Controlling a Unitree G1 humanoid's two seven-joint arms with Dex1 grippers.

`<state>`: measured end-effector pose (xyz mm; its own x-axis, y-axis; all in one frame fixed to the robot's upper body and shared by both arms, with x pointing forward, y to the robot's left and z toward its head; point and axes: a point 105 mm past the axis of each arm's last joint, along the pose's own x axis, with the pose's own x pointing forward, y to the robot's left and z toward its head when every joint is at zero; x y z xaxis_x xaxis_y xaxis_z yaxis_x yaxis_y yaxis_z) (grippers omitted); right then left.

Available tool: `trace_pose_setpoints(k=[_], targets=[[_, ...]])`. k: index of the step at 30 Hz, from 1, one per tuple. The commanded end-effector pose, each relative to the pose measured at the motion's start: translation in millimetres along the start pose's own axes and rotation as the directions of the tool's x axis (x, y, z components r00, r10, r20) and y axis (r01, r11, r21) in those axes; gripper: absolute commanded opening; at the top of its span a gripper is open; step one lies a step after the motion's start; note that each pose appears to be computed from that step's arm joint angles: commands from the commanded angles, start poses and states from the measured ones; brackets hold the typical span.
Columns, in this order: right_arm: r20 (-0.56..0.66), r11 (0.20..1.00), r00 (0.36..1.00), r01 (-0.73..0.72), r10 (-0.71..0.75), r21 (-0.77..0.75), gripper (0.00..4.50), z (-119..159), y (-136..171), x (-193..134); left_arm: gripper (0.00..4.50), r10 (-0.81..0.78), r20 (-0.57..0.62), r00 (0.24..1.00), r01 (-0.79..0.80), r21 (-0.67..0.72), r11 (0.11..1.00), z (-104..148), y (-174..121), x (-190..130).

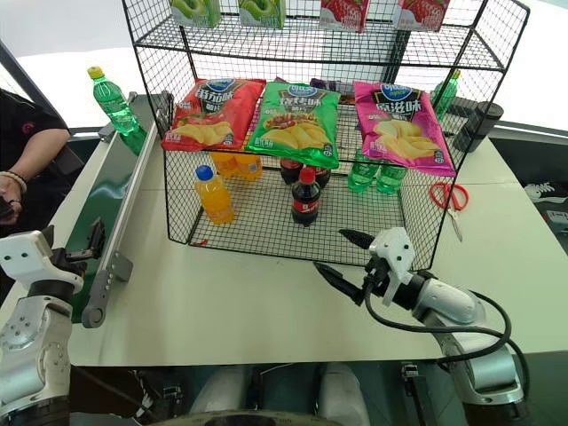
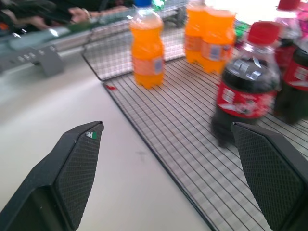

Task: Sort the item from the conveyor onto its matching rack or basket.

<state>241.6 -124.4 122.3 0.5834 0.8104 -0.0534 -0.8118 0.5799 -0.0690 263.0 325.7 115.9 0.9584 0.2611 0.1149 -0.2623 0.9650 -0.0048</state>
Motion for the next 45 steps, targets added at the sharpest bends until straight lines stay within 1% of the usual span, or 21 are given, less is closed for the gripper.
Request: trace_pose_setpoints(k=[1,6,12,26,45], targets=[[0.075,0.995,0.993,-0.094,0.096,-0.021,4.41,19.6,23.0,11.9,4.50,0.017,0.048,0.999,-0.017,0.009,1.000,9.7,1.5,1.3],[0.093,0.981,0.977,-0.194,0.192,0.003,4.41,18.6,44.7,20.7,4.50,0.045,0.045,0.998,-0.045,0.002,0.999,6.8,5.8,0.5],[0.086,0.977,0.973,-0.214,0.213,0.003,4.41,12.9,46.7,19.7,4.50,0.077,0.055,0.996,-0.078,0.005,0.997,6.8,11.1,2.2],[0.098,0.957,0.953,-0.290,0.286,0.022,4.41,8.0,63.8,22.6,4.50,0.074,0.056,0.996,-0.076,0.022,0.997,-1.6,1.3,8.4],[0.105,0.949,0.946,-0.311,0.306,0.042,4.41,-1.3,62.0,22.0,4.50,0.173,0.067,0.983,-0.175,0.034,0.984,-6.8,1.3,10.0]])
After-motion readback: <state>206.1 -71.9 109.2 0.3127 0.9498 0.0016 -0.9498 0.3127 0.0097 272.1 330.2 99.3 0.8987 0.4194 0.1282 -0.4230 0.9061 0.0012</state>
